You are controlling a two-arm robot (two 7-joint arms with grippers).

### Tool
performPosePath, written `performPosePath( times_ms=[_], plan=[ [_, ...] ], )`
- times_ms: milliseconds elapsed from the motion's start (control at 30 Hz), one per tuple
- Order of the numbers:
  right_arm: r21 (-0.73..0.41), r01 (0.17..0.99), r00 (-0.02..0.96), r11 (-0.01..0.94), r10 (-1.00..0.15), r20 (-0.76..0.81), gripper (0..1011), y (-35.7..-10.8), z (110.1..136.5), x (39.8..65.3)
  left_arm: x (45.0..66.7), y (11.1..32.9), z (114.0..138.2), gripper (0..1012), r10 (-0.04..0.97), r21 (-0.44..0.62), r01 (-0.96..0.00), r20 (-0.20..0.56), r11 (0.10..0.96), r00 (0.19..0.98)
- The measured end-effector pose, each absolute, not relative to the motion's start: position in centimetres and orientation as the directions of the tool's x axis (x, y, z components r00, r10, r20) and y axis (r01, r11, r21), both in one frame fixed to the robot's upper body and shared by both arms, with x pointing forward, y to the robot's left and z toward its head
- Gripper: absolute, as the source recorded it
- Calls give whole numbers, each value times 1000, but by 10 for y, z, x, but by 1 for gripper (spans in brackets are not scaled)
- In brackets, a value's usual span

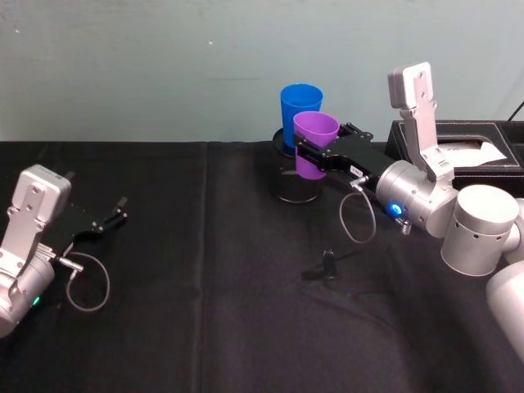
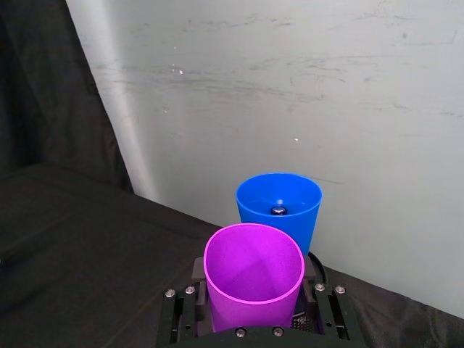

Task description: Pick up one cup with a gripper and tap it against the other cup.

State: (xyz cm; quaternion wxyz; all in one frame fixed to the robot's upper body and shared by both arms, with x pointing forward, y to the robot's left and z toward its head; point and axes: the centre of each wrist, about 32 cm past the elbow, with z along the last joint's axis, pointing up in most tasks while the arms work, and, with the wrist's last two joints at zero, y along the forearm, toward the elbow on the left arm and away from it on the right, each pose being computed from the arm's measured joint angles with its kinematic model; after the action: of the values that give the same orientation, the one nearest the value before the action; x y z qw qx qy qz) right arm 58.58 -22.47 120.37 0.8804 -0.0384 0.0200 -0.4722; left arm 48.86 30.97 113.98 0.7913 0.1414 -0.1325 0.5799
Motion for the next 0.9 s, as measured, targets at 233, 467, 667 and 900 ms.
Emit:
performPosePath(
  times_ms=[233, 467, 667, 900],
  plan=[
    [-87, 830, 553, 551, -833, 1, 726, -225, 1204, 586, 489, 310, 1140, 1000, 880, 70, -955, 374, 287, 292],
    [-86, 830, 553, 551, -833, 1, 726, -225, 1204, 586, 489, 310, 1140, 1000, 880, 70, -955, 374, 287, 292],
    [-86, 830, 553, 551, -833, 1, 726, -225, 1204, 586, 489, 310, 1140, 1000, 880, 70, -955, 374, 287, 292],
    [-86, 830, 553, 551, -833, 1, 726, -225, 1204, 586, 489, 310, 1140, 1000, 880, 70, -955, 374, 287, 292]
  ],
)
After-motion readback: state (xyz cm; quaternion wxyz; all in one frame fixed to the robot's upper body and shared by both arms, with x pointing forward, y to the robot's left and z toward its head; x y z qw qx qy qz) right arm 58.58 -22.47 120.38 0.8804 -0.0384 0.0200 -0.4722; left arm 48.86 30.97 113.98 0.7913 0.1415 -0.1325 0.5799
